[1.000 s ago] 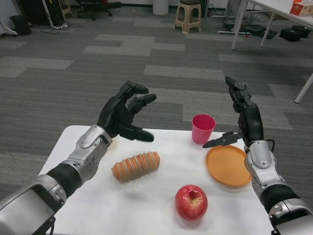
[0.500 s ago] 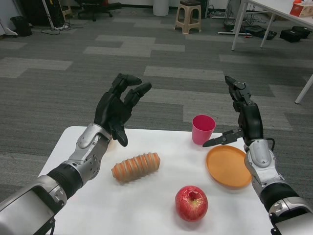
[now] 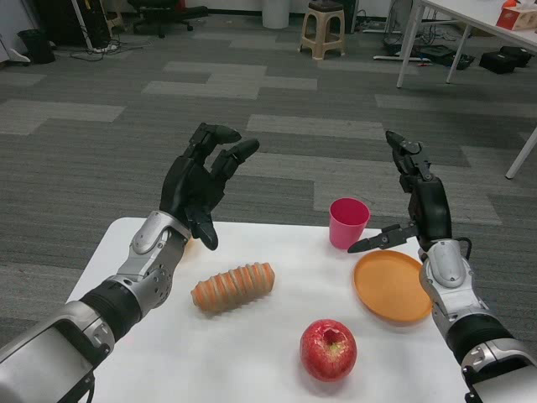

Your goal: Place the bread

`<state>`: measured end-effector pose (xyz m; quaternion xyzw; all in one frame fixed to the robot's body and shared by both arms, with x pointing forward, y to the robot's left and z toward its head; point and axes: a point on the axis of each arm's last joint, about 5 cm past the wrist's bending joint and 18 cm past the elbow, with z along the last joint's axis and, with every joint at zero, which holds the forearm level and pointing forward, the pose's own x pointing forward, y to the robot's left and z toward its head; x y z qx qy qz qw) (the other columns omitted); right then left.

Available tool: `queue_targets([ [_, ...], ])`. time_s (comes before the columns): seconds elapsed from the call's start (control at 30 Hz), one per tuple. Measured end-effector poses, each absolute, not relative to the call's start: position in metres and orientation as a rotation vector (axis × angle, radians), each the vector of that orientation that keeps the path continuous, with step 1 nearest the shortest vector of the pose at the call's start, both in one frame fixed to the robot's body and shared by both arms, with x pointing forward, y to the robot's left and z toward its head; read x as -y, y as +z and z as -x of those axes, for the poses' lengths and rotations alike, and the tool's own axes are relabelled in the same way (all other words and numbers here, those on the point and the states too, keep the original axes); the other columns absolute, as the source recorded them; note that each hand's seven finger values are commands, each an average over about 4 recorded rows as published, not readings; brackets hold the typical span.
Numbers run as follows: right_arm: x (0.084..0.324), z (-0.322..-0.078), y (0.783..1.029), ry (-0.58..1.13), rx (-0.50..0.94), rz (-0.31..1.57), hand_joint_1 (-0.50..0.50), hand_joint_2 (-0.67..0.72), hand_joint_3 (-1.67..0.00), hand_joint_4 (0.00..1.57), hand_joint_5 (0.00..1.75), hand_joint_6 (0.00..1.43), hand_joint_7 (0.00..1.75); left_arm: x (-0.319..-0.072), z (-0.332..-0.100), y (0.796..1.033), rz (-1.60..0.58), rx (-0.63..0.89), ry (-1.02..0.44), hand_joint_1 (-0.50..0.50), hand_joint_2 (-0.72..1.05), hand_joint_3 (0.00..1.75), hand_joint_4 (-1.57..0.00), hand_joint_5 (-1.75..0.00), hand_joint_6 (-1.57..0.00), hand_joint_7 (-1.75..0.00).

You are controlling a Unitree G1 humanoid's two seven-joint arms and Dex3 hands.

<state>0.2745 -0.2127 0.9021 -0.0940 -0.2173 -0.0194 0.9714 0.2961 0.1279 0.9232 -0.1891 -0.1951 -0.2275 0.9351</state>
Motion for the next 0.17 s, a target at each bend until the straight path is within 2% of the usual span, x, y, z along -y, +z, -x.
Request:
queue_targets([
  [0.17,0.2127,-0.2746,0.9021,-0.039,0.439,0.190,-0.29,0.07,-0.08,0.00,0.00,0.00,0.49,-0.1268,-0.2960,0.9252,0.391,0.412,-0.471,0.50,-0.64,0.09,0.00,-0.82,0.00,-1.61],
])
